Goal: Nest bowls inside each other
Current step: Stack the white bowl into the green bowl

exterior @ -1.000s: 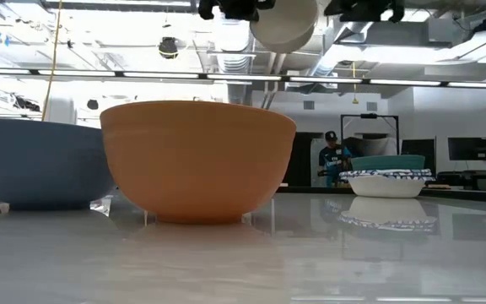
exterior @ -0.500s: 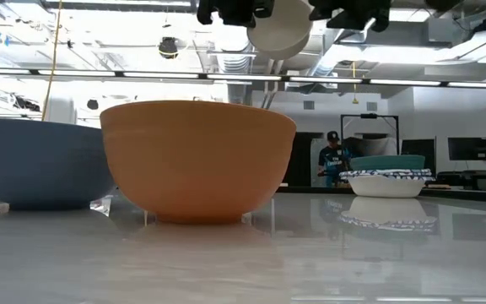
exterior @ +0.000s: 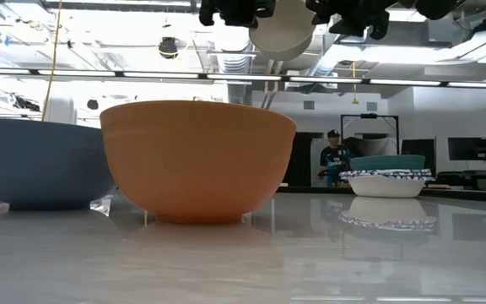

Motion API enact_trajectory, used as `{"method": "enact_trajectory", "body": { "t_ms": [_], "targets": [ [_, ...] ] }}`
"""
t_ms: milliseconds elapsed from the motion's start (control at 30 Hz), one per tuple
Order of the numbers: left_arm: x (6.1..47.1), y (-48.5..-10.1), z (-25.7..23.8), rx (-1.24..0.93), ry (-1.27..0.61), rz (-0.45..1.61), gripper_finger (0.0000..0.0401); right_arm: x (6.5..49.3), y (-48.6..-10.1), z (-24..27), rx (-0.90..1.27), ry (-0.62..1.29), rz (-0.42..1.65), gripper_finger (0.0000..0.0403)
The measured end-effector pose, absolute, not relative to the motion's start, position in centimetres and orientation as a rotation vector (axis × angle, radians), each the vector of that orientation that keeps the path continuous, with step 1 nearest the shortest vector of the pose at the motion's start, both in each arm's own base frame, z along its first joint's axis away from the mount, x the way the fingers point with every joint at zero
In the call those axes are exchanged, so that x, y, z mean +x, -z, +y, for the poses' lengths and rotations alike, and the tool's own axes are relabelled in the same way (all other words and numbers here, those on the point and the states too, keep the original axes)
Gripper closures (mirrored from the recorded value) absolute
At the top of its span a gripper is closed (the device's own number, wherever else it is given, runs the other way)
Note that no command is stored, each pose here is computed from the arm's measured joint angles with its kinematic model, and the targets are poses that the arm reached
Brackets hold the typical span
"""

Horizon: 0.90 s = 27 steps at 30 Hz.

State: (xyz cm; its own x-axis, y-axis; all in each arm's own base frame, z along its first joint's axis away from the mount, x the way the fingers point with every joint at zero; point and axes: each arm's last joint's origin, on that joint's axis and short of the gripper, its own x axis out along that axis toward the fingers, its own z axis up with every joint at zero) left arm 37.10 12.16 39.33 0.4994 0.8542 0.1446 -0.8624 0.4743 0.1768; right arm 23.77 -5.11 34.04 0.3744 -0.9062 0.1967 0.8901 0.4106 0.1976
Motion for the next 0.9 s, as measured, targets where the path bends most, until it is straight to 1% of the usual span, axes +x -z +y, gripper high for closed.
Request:
{"method": "enact_trajectory", "body": {
  "t_ms": [267, 433, 500, 600, 800, 833, 900],
  "targets": [
    [37.2, -39.3, 12.1, 0.238, -0.999, -0.049, 0.0401, 23.9, -33.8, -6.4, 0.121, 1.072, -0.335, 0.0167],
    [37.2, -39.3, 12.1, 0.239, -0.998, -0.047, 0.0401, 23.9, -33.5, -6.8, 0.144, 1.065, -0.324, 0.0194],
    [37.2, -39.3, 12.1, 0.238, -0.998, -0.048, 0.0401, 23.9, -33.5, -6.8, 0.146, 1.064, -0.326, 0.0215],
    [37.2, -39.3, 12.0, 0.231, -0.990, -0.052, 0.0401, 23.9, -33.5, -6.9, 0.149, 1.067, -0.328, 0.0259],
    [37.8, -38.7, 11.9, 0.231, -0.920, -0.040, 0.0396, 23.8, -33.1, -7.2, 0.206, 1.103, -0.323, 0.0375],
    [37.9, -38.6, 11.9, 0.224, -0.905, -0.041, 0.0393, 23.8, -33.0, -7.3, 0.215, 1.111, -0.319, 0.0385],
    [37.9, -38.5, 11.8, 0.219, -0.892, -0.038, 0.0381, 23.8, -32.8, -7.3, 0.241, 1.118, -0.315, 0.0389]
  ]
}}
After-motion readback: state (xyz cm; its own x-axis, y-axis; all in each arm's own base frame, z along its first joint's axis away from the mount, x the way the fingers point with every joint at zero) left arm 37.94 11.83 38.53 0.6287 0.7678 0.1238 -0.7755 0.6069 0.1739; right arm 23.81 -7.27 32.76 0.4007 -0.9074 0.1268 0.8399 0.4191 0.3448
